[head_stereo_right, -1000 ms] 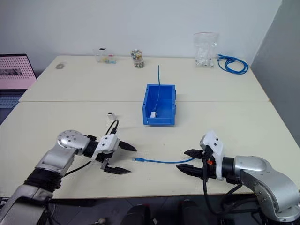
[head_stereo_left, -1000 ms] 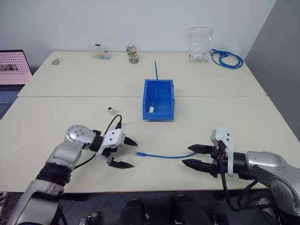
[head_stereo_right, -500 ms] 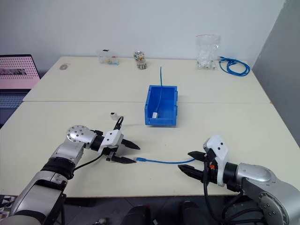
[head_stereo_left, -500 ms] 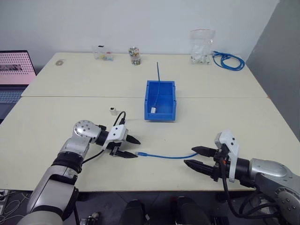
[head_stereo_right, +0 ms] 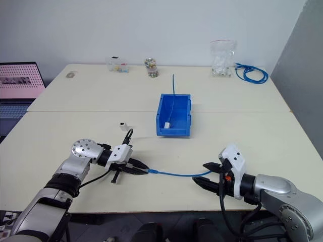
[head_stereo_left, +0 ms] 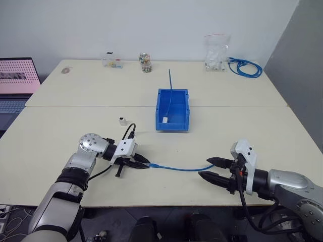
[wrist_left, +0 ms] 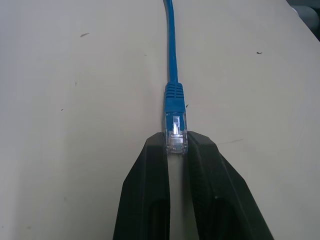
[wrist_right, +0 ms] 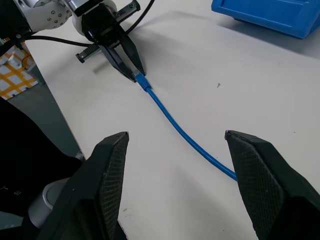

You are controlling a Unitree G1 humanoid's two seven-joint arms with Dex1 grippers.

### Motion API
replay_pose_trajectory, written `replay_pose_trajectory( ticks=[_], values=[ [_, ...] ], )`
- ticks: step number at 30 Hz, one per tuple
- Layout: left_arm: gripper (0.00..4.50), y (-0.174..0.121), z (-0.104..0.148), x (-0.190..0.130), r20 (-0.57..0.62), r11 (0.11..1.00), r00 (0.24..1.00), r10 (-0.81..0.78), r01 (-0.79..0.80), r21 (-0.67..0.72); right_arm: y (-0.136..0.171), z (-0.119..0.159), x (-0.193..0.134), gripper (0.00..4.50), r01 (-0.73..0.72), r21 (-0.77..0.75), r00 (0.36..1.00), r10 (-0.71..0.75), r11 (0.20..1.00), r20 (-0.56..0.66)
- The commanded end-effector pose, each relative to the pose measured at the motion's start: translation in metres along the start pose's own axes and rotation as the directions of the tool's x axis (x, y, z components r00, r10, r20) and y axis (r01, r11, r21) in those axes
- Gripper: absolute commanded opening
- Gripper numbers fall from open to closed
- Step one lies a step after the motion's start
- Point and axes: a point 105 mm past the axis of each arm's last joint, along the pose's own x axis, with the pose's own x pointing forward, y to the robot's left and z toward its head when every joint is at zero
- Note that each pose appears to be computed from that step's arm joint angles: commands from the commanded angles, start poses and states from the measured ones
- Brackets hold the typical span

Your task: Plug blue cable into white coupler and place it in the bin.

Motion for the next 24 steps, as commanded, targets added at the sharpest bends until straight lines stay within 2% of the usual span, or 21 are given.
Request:
replay_pose_trajectory(
  ticks=[1,4,6,8,11,14,18,24],
  values=[
    [0.24,0.005,-0.003,0.011,0.056,0.973,0.996,0.071,-0.057,-0.224,0.008,0.005,-0.001,3.26,-0.044,0.014,0.999,0.043,0.999,0.027],
    [0.24,0.017,0.021,0.012,0.163,0.911,0.976,0.142,-0.065,-0.406,0.015,0.004,-0.005,3.26,-0.099,0.079,0.994,0.096,0.992,0.042],
    [0.24,0.016,0.060,0.014,0.344,0.803,0.924,0.167,0.074,-0.591,0.031,-0.001,-0.011,3.26,-0.220,0.231,0.975,0.202,0.948,0.097],
    [0.24,0.005,0.086,0.016,0.455,0.697,0.878,0.151,0.232,-0.679,0.036,-0.002,-0.013,3.26,-0.275,0.338,0.959,0.232,0.900,0.161],
    [0.24,-0.003,0.107,0.017,0.524,0.606,0.836,0.165,0.333,-0.722,0.031,0.007,-0.009,3.26,-0.282,0.414,0.953,0.202,0.866,0.228],
    [0.24,-0.009,0.123,0.019,0.564,0.561,0.806,0.177,0.389,-0.731,0.029,0.018,-0.001,3.26,-0.297,0.447,0.945,0.191,0.844,0.267],
    [0.24,-0.020,0.132,0.023,0.582,0.533,0.796,0.167,0.424,-0.732,0.032,0.038,0.004,3.26,-0.370,0.499,0.913,0.207,0.784,0.351],
    [0.24,-0.027,0.137,0.024,0.595,0.516,0.787,0.162,0.447,-0.731,0.033,0.042,0.010,3.26,-0.385,0.527,0.913,0.229,0.758,0.339]
  ],
)
